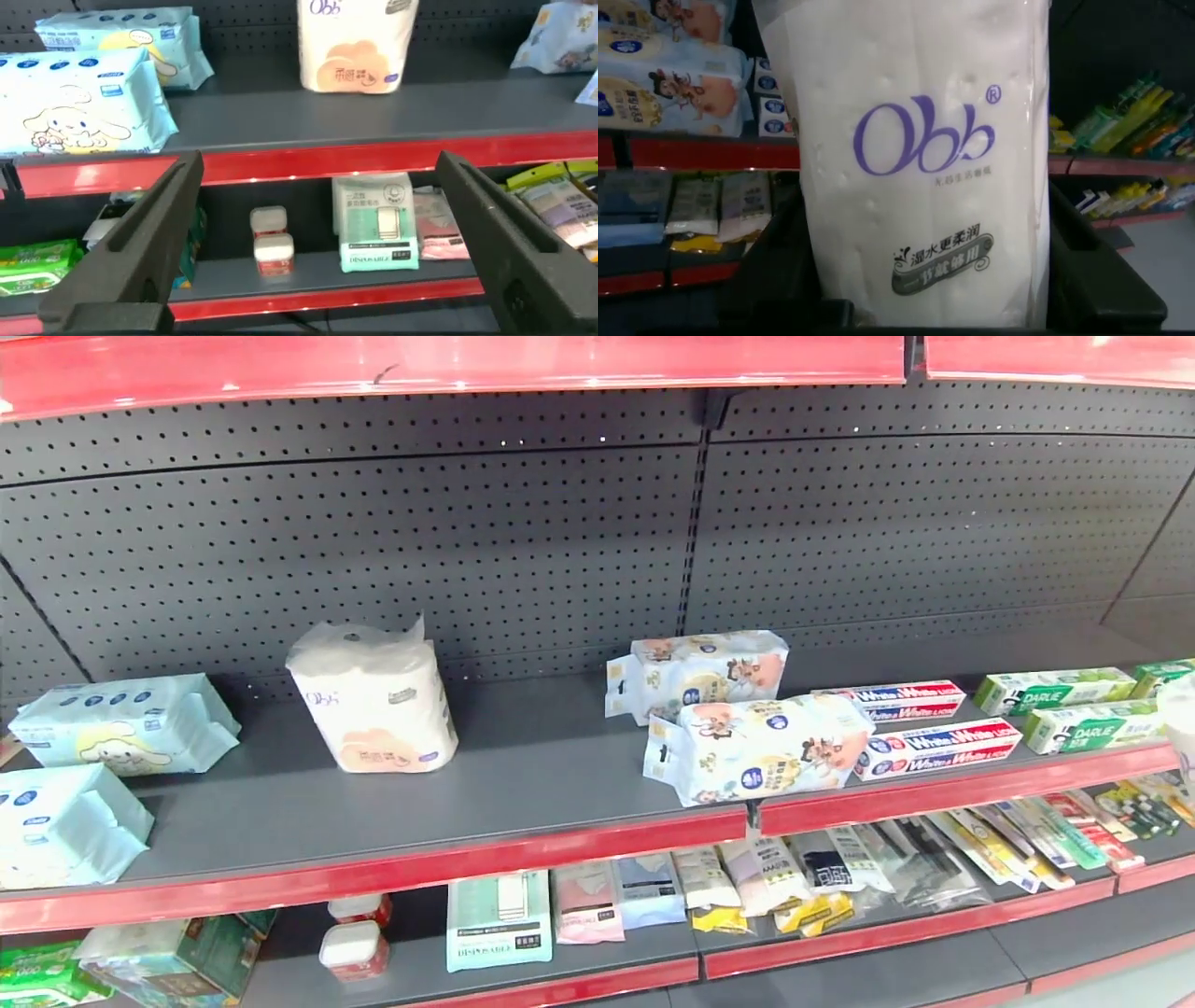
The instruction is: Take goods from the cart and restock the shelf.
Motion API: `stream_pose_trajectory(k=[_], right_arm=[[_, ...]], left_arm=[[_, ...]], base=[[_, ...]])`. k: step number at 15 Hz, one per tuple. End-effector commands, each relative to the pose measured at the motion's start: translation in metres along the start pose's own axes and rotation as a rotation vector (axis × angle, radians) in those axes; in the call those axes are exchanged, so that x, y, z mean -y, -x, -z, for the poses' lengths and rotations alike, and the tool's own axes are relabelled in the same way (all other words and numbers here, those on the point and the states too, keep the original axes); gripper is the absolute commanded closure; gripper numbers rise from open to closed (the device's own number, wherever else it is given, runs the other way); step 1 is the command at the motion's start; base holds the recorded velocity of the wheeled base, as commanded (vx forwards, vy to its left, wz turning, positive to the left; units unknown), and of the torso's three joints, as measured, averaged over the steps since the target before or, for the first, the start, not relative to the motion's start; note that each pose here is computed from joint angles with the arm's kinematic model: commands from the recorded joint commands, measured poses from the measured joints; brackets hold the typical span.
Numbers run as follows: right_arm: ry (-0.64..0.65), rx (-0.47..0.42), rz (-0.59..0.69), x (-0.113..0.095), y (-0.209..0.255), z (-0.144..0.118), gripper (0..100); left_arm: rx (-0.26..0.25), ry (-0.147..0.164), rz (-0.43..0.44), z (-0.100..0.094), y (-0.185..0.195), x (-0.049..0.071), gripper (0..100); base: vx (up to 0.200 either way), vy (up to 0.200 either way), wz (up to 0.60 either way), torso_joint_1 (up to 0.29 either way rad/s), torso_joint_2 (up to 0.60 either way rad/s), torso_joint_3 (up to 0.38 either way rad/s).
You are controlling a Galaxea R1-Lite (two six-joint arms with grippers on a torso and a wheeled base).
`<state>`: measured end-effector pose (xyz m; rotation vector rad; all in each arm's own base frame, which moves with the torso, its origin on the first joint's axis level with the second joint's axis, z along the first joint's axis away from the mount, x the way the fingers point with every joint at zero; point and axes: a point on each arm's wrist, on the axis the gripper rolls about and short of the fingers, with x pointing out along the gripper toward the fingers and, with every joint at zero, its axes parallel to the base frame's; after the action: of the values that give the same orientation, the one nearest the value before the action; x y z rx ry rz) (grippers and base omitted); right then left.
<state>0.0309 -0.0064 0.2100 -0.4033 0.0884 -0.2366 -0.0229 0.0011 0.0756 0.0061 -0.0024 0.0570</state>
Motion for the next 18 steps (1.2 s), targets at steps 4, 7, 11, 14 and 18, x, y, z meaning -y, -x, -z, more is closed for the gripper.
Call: stream_pose_trajectory(k=[4,7,11,14,18], right_arm=[[0.0,-0.006,-0.004,-0.001,-0.001,0.002,100],[0.001,-0.014,-0.009,-0.002,-0.001,0.004,100],[0.001,-0.012,-0.006,-0.003,0.002,0.009,100],[-0.004,0.032,-0.039,-0.004,0.009,0.011,100],[-0.059,0.12,-0.259,-0.013,0.016,0.021,100]], left_arm=[[-0.001,0.0,-0.001,0.0,0.0,0.0,0],[-0.001,0.0,-0.001,0.0,0.0,0.0,0],[-0.001,0.0,-0.001,0.0,0.0,0.0,0],[-0.001,-0.002,0.0,0.0,0.0,0.0,0],[-0.001,-0.002,0.0,0.0,0.0,0.0,0]], base=[[0.0,0.0,0.0,0.0,0.0,0.0],[0.0,0.0,0.0,0.0,0.0,0.0],[0.0,0.0,0.0,0.0,0.0,0.0],[0.0,0.0,0.0,0.0,0.0,0.0],[0.0,0.0,0.0,0.0,0.0,0.0]])
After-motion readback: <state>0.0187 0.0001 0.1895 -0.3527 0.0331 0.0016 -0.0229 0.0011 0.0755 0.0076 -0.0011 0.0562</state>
